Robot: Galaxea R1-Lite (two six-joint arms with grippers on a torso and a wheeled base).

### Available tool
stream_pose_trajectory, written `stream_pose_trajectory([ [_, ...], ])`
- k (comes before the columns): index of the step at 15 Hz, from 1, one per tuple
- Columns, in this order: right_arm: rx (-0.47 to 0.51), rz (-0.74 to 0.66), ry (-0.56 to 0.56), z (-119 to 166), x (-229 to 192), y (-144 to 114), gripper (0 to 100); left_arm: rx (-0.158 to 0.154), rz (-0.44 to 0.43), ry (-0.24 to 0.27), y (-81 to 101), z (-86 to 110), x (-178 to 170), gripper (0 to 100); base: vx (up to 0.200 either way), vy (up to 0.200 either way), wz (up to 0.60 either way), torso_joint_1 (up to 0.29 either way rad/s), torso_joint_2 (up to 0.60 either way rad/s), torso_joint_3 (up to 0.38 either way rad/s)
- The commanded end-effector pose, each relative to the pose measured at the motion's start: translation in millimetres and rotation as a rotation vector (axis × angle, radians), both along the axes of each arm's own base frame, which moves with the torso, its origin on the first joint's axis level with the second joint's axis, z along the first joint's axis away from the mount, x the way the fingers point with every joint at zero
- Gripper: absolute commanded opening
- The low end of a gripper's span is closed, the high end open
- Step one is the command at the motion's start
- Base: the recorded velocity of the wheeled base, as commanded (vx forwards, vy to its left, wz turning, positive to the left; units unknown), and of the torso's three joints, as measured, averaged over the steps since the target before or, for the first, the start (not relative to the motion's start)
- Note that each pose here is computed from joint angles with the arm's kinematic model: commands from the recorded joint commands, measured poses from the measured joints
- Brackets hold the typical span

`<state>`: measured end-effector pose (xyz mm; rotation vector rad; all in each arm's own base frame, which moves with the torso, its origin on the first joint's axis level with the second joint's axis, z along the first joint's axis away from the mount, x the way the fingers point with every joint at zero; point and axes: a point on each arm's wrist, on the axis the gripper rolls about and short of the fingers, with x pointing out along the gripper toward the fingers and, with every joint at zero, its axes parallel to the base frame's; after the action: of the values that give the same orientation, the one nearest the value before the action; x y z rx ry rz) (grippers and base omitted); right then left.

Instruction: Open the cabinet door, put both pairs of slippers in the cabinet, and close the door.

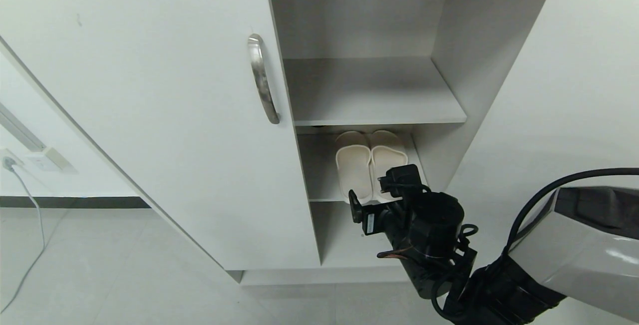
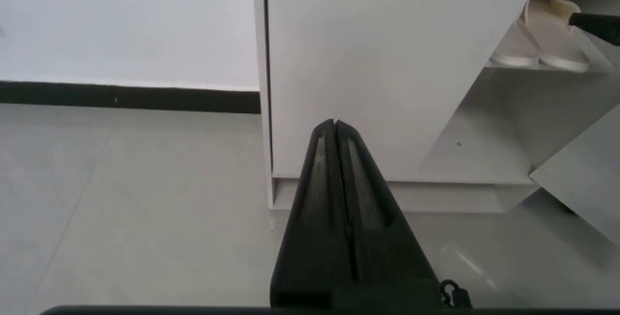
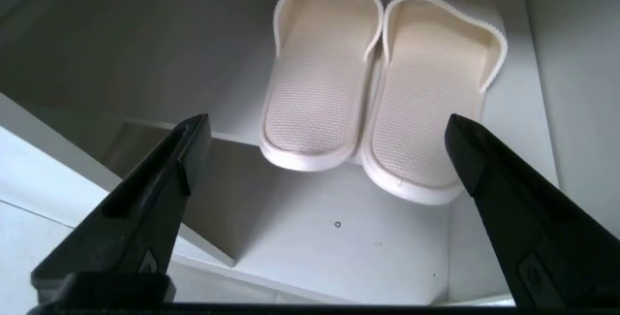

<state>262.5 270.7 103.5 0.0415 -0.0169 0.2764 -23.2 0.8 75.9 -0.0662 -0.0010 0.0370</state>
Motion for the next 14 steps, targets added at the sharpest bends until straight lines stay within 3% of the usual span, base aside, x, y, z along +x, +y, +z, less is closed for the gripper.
stream_pose_trajectory([
  [1, -0.005, 0.006, 0.004, -2.6, 1.3, 0.4, 100, 0.000, 0.001, 0.001, 0.0, 0.0, 0.1, 0, -0.200, 0.000, 0.00, 0.002, 0.00, 0.007],
  [4, -0.010, 0.008, 0.008, -4.8, 2.3, 0.7, 100, 0.002, 0.001, 0.001, 0.0, 0.0, 0.1, 0, -0.200, 0.000, 0.00, 0.001, 0.00, 0.002],
  [14, -0.016, 0.009, 0.012, -7.1, 4.3, -0.3, 100, -0.003, 0.001, 0.001, 0.0, 0.0, 0.1, 0, 0.000, 0.000, 0.00, 0.000, 0.00, 0.000],
])
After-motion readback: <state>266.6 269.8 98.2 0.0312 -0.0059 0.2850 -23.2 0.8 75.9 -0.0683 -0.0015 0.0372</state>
